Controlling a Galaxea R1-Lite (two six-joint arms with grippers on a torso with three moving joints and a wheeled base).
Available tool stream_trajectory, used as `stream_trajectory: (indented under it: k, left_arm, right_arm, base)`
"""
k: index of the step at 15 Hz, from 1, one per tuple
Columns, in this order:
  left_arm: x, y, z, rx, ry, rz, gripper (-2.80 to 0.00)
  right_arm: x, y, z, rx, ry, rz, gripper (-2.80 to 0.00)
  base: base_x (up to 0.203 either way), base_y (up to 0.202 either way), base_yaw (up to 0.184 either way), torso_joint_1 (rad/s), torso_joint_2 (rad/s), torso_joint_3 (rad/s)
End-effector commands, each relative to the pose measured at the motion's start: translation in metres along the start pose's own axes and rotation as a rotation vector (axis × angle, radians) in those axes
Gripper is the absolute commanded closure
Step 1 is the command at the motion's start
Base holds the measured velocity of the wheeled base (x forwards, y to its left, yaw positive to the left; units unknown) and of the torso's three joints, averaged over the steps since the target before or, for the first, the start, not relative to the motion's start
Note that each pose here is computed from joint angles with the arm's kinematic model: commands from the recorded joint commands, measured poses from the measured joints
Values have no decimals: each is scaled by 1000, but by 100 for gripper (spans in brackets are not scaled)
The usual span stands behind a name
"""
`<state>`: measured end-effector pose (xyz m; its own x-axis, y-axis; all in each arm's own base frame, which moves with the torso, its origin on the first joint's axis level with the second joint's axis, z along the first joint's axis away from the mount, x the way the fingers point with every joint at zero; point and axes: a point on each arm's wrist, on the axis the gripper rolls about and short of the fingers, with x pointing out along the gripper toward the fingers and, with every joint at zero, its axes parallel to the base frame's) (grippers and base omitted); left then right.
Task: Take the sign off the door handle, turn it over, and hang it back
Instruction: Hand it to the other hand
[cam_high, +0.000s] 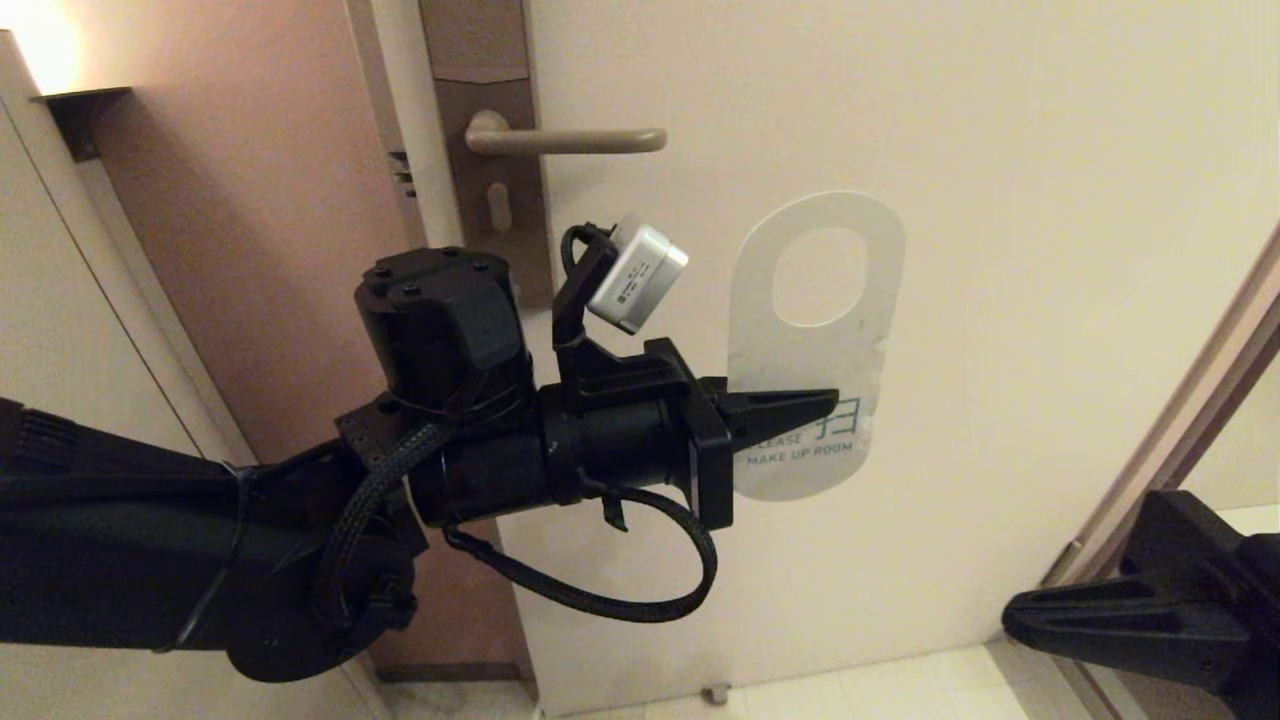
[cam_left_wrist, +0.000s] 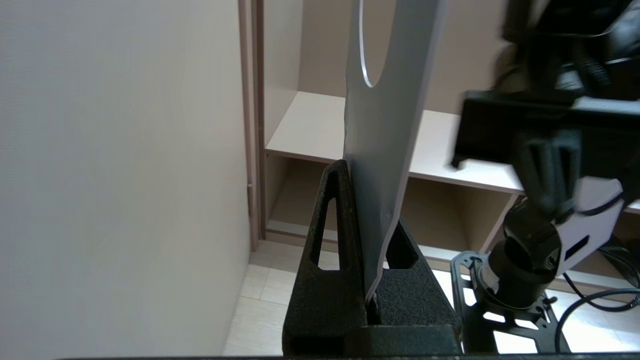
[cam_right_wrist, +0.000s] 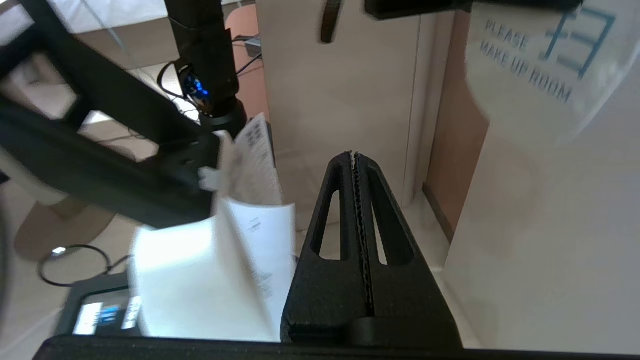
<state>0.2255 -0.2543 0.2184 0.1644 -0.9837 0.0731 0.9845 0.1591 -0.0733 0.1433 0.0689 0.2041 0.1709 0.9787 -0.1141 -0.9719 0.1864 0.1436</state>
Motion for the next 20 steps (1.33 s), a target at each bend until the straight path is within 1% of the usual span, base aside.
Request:
stream_trajectory:
  k: [1, 4, 9, 10, 16, 20]
  left_arm:
    - [2, -3, 0, 1, -3, -13, 0]
    - [5, -6, -2, -2, 1, -24, 0]
    - [6, -7, -4, -6, 7, -29, 0]
    - [6, -7, -5, -8, 8, -30, 0]
    - [7, -9, -4, -8, 8, -36, 0]
    - [11, -17, -4, -18, 6, -63, 0]
  right_arm:
    - [17, -21, -10, 39, 28, 31, 0]
    - [27, -35, -12, 11, 14, 23, 0]
    - [28, -39, -15, 25, 24, -4, 0]
    - [27, -39, -15, 27, 24, -9, -280]
    - [28, -44, -15, 33, 25, -20, -280]
    - [29, -45, -15, 36, 27, -17, -280]
  base:
    - [0, 0, 0, 0, 0, 0]
    - [0, 0, 0, 0, 0, 0]
    - [0, 0, 0, 0, 0, 0]
    - [0, 0, 0, 0, 0, 0]
    - [0, 0, 0, 0, 0, 0]
    - [0, 0, 0, 0, 0, 0]
